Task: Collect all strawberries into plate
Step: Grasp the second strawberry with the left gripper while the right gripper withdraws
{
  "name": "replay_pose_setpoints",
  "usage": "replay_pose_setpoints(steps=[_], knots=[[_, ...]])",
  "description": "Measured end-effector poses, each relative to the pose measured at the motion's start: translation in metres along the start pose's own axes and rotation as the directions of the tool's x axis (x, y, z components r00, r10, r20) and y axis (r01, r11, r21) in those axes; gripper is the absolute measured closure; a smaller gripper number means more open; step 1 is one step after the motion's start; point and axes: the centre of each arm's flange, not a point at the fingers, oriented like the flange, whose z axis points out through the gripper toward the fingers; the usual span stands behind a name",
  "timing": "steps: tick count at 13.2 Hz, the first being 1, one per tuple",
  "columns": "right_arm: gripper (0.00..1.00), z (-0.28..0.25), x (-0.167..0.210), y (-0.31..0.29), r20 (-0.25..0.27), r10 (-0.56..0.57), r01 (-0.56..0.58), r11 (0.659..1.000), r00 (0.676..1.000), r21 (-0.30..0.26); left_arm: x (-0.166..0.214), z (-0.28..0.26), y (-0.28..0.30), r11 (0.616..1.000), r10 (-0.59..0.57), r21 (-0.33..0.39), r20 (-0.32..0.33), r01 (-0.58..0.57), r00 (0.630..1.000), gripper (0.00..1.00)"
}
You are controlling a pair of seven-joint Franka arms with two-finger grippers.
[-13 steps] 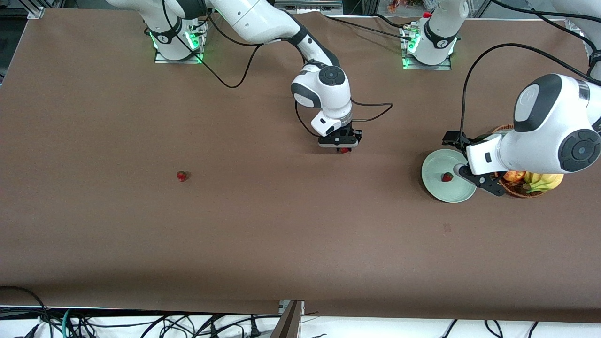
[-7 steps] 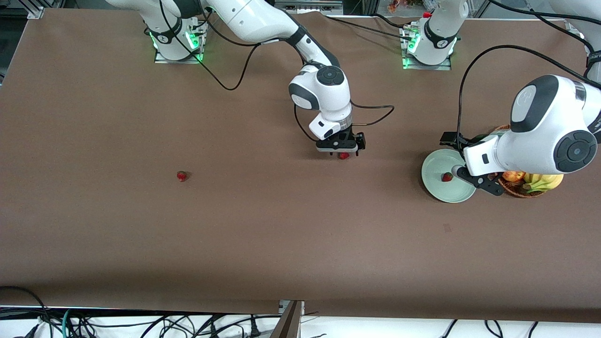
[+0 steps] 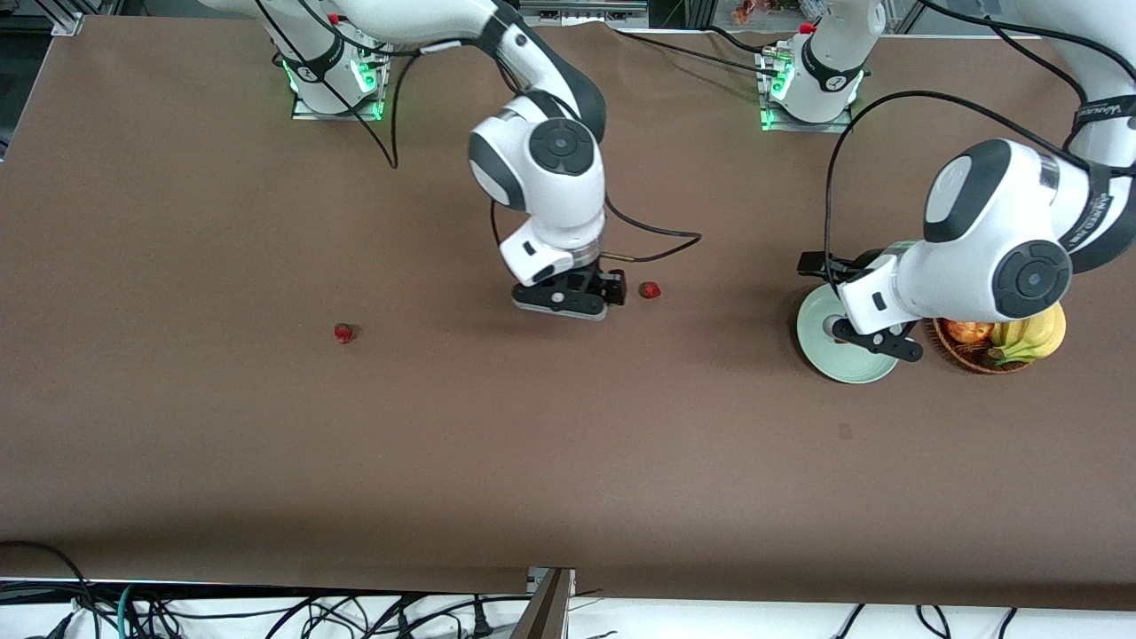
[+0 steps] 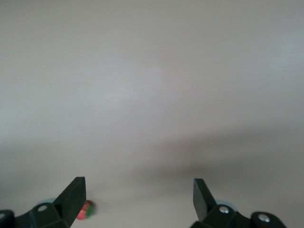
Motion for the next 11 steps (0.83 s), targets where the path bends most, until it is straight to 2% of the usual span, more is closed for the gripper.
replay_pose_setpoints(steps=[2, 4, 6, 9, 11], knots=[[0.00, -0.032, 0.030, 0.045, 0.043, -0.031, 0.032, 0.999, 0.999, -0.018, 0.007, 0.033, 0.026, 1.000, -0.010, -0.006, -0.083, 0.009, 0.997, 0.00], [0.00, -0.059, 0.062, 0.099, 0.119, -0.057, 0.057, 0.998, 0.991, 0.003, 0.009, 0.078, 0.065, 1.000, -0.022, -0.023, -0.186, 0.018, 0.982, 0.00], [0.00, -0.093, 0.091, 0.162, 0.173, -0.064, 0.062, 0.998, 0.983, 0.012, 0.000, 0.123, 0.109, 0.998, -0.065, -0.037, -0.222, 0.058, 0.973, 0.00], [0.00, -0.149, 0.103, 0.254, 0.191, -0.075, 0.070, 0.997, 0.979, 0.036, -0.009, 0.158, 0.160, 0.993, -0.078, 0.058, -0.284, 0.098, 0.956, 0.00], [0.00, -0.174, 0.098, 0.319, 0.191, -0.097, 0.087, 0.994, 0.977, 0.061, -0.006, 0.180, 0.174, 0.988, -0.100, 0.083, -0.313, 0.132, 0.944, 0.00]])
